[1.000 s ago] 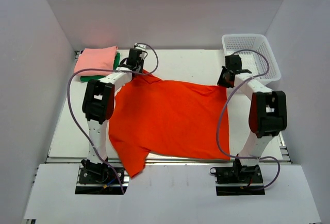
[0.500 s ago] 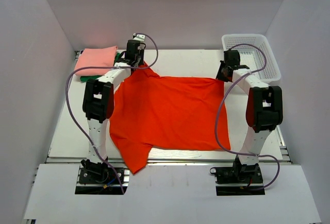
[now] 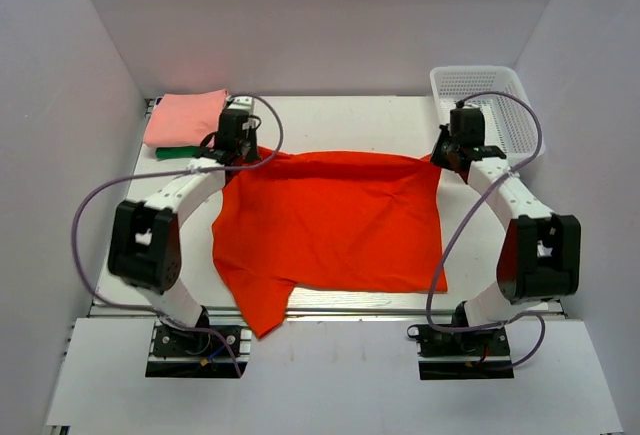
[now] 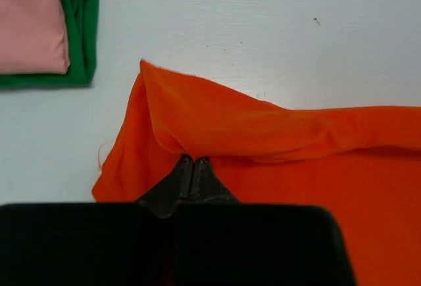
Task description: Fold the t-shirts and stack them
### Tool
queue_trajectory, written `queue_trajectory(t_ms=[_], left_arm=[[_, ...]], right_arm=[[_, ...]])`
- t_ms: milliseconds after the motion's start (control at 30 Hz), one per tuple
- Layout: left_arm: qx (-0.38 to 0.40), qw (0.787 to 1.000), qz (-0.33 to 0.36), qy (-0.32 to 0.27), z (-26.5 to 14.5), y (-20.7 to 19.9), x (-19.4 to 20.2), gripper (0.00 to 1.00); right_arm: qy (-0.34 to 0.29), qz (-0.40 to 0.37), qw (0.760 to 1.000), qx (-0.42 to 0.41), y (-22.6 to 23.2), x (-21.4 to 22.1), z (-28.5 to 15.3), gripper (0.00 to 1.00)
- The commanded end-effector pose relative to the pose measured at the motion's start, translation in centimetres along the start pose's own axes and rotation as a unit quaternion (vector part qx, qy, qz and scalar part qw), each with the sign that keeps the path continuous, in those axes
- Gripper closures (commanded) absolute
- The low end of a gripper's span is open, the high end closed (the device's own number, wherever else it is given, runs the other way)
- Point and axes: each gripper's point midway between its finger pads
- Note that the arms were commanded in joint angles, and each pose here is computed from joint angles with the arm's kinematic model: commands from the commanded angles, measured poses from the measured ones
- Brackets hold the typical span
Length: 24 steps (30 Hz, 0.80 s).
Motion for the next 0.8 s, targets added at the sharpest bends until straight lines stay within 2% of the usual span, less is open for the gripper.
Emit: queue_trajectory(t_ms=[0,133,200,333,467,667,767], left_arm=[[0.004,0.999,-0.046,-0.025,-4.4,0.2,-0.2,1.0],[0.042,0.995,-0.08,-0.032,-7.6,-1.2,1.8,1.0],[0.042,0.995,-0.095,0.002,-8.5,-1.3,4.9,1.0],[0.059,0.991,-0.117,0.017,-10.7,-1.9,8.1,1.0],[0.059,0.986,-0.143,0.068,-12.2,-2.4,13.2,1.0],[0.118,0.974,-0.158,0.11,-13.9,-4.8,17.9,0.98],[0.15,0.967,-0.16,0.132,-14.5,-6.0,19.2,0.93]], right_arm=[[0.002,-0.005,1.0,-0.003,-0.9,0.9,-1.6,1.0],[-0.001,-0.005,1.0,-0.005,-1.9,2.1,-3.7,1.0],[0.002,-0.005,1.0,-0.004,-2.4,2.8,-4.4,1.0],[0.001,0.007,1.0,-0.005,-3.0,3.7,-5.9,1.0],[0.033,0.009,0.999,0.005,-4.2,6.2,-5.8,1.0],[0.064,0.033,0.996,0.05,-7.5,10.7,-5.2,0.99],[0.08,0.035,0.994,0.064,-8.4,12.2,-5.0,0.8]])
Point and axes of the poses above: each gripper's point midway between its finger pads, its own z axis out along the fingers, its own y axis along the line the jaws close on, x = y × z, and after that the axes turned 14 degrees about z, right-handed
